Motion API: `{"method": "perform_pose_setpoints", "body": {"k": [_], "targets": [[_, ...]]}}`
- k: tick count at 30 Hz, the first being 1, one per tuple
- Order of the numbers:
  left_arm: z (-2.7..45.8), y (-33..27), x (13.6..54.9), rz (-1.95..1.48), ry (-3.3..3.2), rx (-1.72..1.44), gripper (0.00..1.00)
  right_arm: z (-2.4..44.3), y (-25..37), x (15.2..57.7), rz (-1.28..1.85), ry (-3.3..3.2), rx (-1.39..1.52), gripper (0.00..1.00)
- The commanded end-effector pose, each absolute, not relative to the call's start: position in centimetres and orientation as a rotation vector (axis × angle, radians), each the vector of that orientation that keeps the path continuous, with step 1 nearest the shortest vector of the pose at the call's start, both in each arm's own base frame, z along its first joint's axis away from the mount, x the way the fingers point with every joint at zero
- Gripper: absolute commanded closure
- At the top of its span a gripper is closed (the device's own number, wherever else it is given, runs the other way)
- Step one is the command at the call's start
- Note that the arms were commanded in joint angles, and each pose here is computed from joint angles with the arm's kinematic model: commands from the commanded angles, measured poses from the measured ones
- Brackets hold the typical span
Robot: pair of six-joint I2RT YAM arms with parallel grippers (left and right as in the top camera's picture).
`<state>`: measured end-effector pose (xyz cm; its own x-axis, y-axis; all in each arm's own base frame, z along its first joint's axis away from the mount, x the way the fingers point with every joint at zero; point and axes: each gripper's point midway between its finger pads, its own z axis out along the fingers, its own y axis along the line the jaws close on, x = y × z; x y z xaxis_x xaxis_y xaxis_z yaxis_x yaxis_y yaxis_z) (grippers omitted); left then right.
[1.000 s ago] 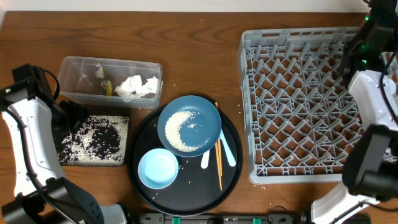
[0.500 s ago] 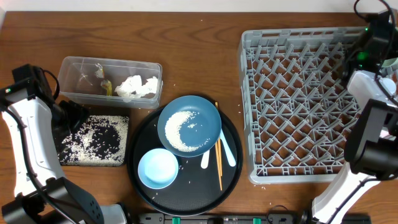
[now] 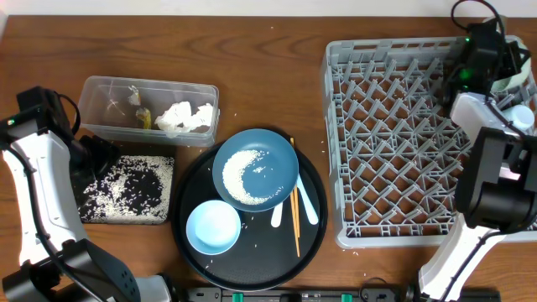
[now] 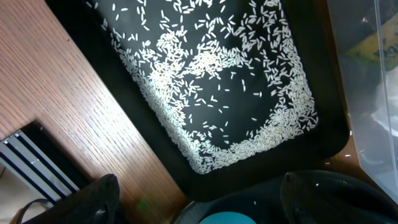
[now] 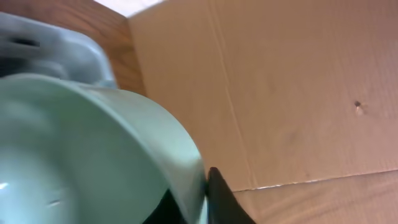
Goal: Sort waste into correct bins and load items into the dishwasher rack
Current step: 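Set the green bowl upright in the rack's back right corner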
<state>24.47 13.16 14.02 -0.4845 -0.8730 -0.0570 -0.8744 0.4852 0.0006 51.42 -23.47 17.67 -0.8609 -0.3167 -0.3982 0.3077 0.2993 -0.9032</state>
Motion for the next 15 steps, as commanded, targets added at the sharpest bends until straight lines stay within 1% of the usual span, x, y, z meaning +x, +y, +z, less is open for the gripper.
{"method": "perform_pose_setpoints", "body": {"k": [1,3,6,7,9,10,15], "targets": [[14.5,13.2,24.4,0.053,2.657,-1.556,0.16,15.2,-21.0,52.4,-1.518,2.102,-0.049,0.85],[14.5,13.2,24.4,0.053,2.657,-1.555,0.15,14.5,-20.2,52.4,-1.494,2.124,-0.052,0.81],[14.5,13.2,24.4,0.053,2.657,-1.555,0.15,13.8,-19.5,52.2,-1.474,2.145,-0.033,0.68],[14.5,13.2,24.4,0.053,2.657,-1.555,0.16,13.9,-19.4,52.0,-1.479,2.144,-0.008,0.63],[14.5,13.2,24.4,0.053,2.657,-1.555,0.16,14.1,-19.5,51.5,-1.492,2.125,0.070,0.49],[14.5,13.2,24.4,0.053,2.657,-1.555,0.16,14.3,-19.6,51.3,-1.501,2.118,0.096,0.46],[14.5,13.2,24.4,0.053,2.657,-1.555,0.16,14.6,-19.6,50.6,-1.525,2.132,0.113,0.41]]}}
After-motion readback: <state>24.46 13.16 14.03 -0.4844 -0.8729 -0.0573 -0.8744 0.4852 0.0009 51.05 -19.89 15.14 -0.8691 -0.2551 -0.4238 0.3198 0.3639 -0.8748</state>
